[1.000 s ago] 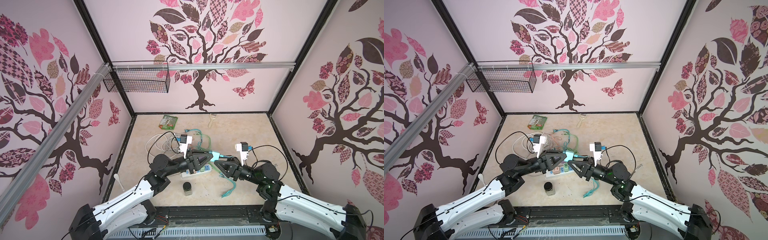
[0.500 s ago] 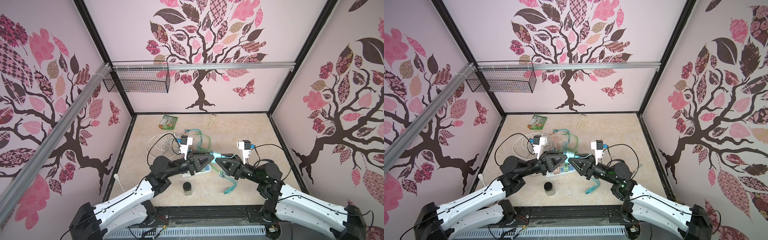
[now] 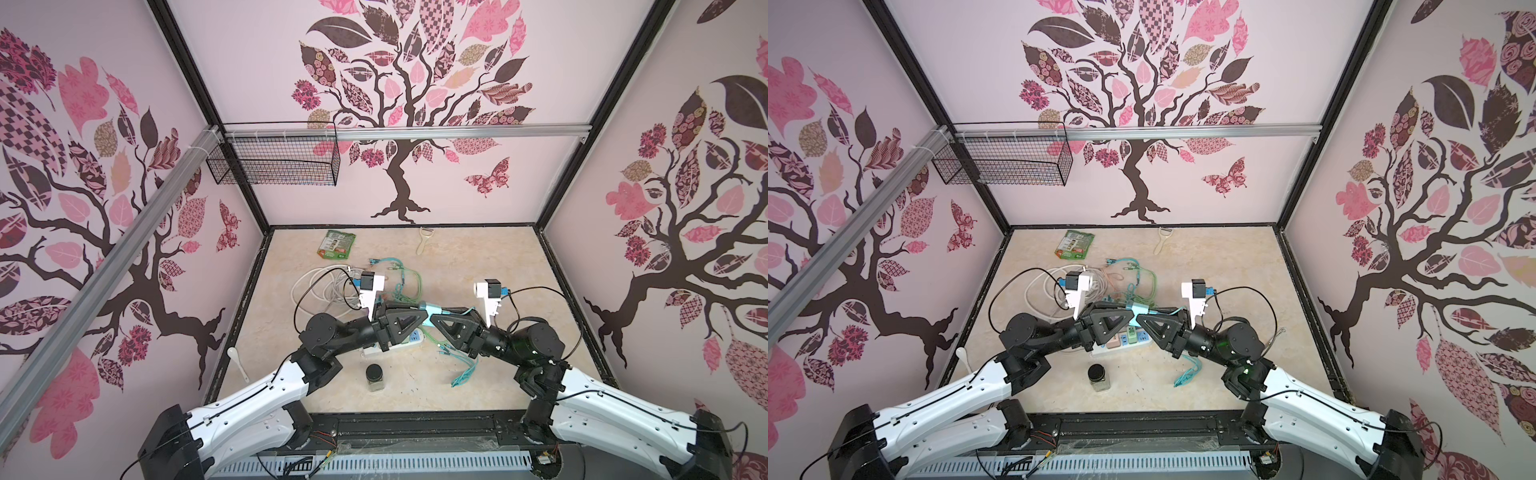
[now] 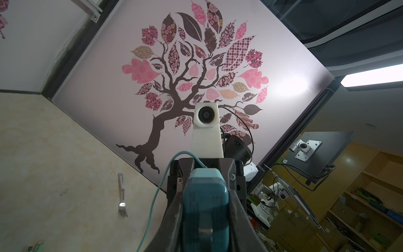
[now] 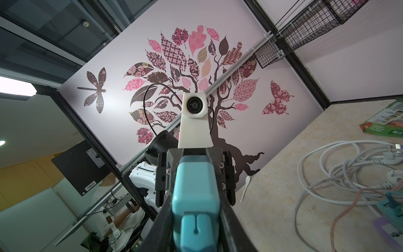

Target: Insert the plug

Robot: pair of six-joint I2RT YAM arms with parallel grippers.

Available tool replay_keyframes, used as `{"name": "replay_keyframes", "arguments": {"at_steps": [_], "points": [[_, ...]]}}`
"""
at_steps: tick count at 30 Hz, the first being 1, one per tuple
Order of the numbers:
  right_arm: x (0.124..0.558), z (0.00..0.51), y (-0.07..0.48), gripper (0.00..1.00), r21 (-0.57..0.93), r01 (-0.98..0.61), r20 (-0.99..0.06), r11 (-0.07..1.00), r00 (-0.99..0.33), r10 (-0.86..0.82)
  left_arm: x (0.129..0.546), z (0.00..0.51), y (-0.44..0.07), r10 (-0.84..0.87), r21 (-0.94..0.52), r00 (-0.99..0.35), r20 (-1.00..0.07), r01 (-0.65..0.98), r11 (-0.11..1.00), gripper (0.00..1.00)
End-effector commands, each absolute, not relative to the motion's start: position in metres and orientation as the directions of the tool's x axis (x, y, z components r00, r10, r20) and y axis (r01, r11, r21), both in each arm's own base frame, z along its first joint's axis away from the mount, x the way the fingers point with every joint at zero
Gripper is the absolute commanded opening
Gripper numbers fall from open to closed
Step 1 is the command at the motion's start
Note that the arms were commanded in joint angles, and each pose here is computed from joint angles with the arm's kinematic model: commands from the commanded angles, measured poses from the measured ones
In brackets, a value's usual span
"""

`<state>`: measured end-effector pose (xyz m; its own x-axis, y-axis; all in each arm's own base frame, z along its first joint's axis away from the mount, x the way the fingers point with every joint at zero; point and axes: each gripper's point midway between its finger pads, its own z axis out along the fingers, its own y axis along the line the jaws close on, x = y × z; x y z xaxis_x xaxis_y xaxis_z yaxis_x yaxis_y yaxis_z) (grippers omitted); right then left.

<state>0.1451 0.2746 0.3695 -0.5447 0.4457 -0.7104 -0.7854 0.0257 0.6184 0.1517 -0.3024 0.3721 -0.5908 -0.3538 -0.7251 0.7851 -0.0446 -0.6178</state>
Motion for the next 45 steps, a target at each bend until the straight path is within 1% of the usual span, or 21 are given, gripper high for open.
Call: {"name": "replay_keyframes", "arguments": {"at_steps": [1, 2, 5, 7, 11, 13, 15, 18, 20, 22, 25, 28, 30, 32, 34, 36, 41, 45], "points": [[0.144, 0.390, 0.269, 0.20, 0.594, -0.804, -0.716, 0.027, -0.513, 0.473, 0.152, 0.355, -0.302, -0.336, -0.625, -0.590, -0.734, 0.781, -0.006, 0.19], [0.145, 0.389, 0.269, 0.19, 0.595, -0.803, -0.720, 0.035, -0.513, 0.467, 0.153, 0.354, -0.301, -0.337, -0.626, -0.589, -0.735, 0.780, 0.001, 0.22], [0.145, 0.388, 0.270, 0.19, 0.592, -0.804, -0.734, 0.059, -0.506, 0.453, 0.152, 0.354, -0.296, -0.339, -0.623, -0.580, -0.741, 0.782, 0.023, 0.39], [0.147, 0.386, 0.270, 0.19, 0.588, -0.805, -0.745, 0.084, -0.498, 0.442, 0.151, 0.353, -0.292, -0.339, -0.619, -0.571, -0.748, 0.784, 0.044, 0.47], [0.150, 0.378, 0.270, 0.19, 0.565, -0.812, -0.783, 0.146, -0.473, 0.404, 0.149, 0.352, -0.279, -0.349, -0.605, -0.542, -0.764, 0.790, 0.098, 0.59], [0.152, 0.375, 0.272, 0.19, 0.554, -0.815, -0.800, 0.170, -0.464, 0.381, 0.149, 0.349, -0.272, -0.353, -0.601, -0.529, -0.772, 0.788, 0.131, 0.61], [0.154, 0.374, 0.273, 0.19, 0.537, -0.822, -0.818, 0.188, -0.454, 0.353, 0.148, 0.345, -0.266, -0.348, -0.599, -0.522, -0.778, 0.784, 0.164, 0.62], [0.160, 0.368, 0.275, 0.18, 0.479, -0.843, -0.870, 0.247, -0.416, 0.266, 0.146, 0.334, -0.255, -0.329, -0.607, -0.528, -0.783, 0.762, 0.223, 0.62], [0.164, 0.361, 0.277, 0.18, 0.416, -0.863, -0.909, 0.287, -0.382, 0.168, 0.147, 0.323, -0.246, -0.316, -0.619, -0.539, -0.781, 0.735, 0.277, 0.62], [0.174, 0.351, 0.276, 0.16, 0.360, -0.865, -0.931, 0.350, -0.358, 0.072, 0.148, 0.314, -0.236, -0.319, -0.626, -0.540, -0.779, 0.706, 0.331, 0.62], [0.188, 0.337, 0.272, 0.17, 0.257, -0.863, -0.949, 0.436, -0.311, -0.057, 0.153, 0.299, -0.219, -0.330, -0.640, -0.548, -0.769, 0.647, 0.415, 0.60], [0.196, 0.328, 0.270, 0.17, 0.140, -0.872, -0.952, 0.468, -0.249, -0.179, 0.162, 0.277, -0.200, -0.341, -0.644, -0.555, -0.759, 0.557, 0.524, 0.56], [0.202, 0.327, 0.268, 0.17, 0.072, -0.872, -0.943, 0.485, -0.218, -0.252, 0.167, 0.259, -0.188, -0.333, -0.634, -0.570, -0.752, 0.486, 0.601, 0.55], [0.213, 0.327, 0.266, 0.17, -0.008, -0.863, -0.929, 0.505, -0.181, -0.323, 0.173, 0.241, -0.178, -0.314, -0.612, -0.589, -0.745, 0.415, 0.673, 0.55], [0.221, 0.327, 0.267, 0.17, -0.077, -0.863, -0.906, 0.500, -0.149, -0.396, 0.177, 0.228, -0.171, -0.298, -0.591, -0.608, -0.736, 0.362, 0.721, 0.56], [0.229, 0.326, 0.269, 0.16, -0.133, -0.869, -0.873, 0.477, -0.126, -0.471, 0.179, 0.218, -0.170, -0.279, -0.577, -0.631, -0.724, 0.331, 0.747, 0.57], [0.248, 0.309, 0.277, 0.13, -0.259, -0.894, -0.748, 0.365, -0.053, -0.661, 0.189, 0.195, -0.163, -0.263, -0.545, -0.680, -0.685, 0.239, 0.803, 0.57], [0.270, 0.299, 0.275, 0.13, -0.318, -0.882, -0.642, 0.347, -0.069, -0.764, 0.195, 0.175, -0.148, -0.285, -0.526, -0.709, -0.645, 0.141, 0.839, 0.56]]}}
